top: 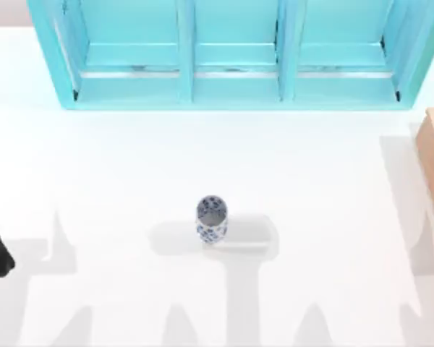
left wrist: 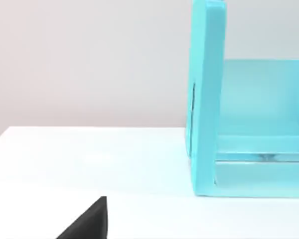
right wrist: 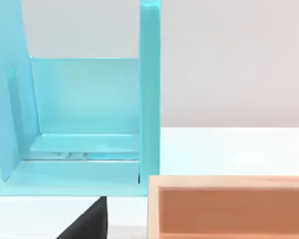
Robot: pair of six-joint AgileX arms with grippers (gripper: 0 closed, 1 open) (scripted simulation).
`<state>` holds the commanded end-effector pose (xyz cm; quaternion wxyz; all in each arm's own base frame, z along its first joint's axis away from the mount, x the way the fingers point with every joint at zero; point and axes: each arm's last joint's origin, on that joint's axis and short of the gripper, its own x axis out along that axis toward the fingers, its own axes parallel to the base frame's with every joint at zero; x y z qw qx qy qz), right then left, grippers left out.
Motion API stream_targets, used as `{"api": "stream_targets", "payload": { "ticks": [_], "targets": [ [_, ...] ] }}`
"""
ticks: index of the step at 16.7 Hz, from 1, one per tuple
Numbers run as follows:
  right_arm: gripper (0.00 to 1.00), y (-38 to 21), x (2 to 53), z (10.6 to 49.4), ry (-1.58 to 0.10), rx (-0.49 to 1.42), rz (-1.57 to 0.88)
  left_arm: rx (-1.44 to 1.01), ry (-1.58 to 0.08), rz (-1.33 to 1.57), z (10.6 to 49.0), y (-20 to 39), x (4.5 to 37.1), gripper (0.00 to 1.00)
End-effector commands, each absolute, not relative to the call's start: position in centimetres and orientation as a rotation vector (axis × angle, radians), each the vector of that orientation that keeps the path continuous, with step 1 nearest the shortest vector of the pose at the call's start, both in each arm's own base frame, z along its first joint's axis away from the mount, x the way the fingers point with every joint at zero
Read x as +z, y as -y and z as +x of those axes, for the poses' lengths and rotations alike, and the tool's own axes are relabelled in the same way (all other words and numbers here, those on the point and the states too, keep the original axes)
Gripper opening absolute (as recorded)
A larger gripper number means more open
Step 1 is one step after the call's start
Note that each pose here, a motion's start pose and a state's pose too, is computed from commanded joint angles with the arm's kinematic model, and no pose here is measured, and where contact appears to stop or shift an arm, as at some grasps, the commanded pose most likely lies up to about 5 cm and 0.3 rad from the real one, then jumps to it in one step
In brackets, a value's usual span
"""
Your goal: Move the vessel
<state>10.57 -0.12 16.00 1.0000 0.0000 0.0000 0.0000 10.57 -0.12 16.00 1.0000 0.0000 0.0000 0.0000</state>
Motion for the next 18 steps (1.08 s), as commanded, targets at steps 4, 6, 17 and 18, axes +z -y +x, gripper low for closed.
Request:
{"api": "stream_targets", "payload": {
  "ticks": [4, 6, 17, 18],
  "targets": [
    [1.00, 0.1, 16.0, 10.6, 0.000, 0.000, 0.000, -0.032, -0.029, -0.010, 10.6, 0.4, 16.3, 1.00],
    [1.00, 0.1, 16.0, 10.6, 0.000, 0.000, 0.000, -0.097, -0.100, -0.031, 10.7, 1.0, 17.2, 1.00],
    [1.00, 0.1, 16.0, 10.6, 0.000, 0.000, 0.000, -0.195, -0.629, -0.208, 18.0, 5.4, 30.1, 1.00],
    [1.00, 0.1, 16.0, 10.6, 0.000, 0.000, 0.000, -0.197, -0.689, -0.209, 19.0, 6.2, 30.3, 1.00]
  ]
}}
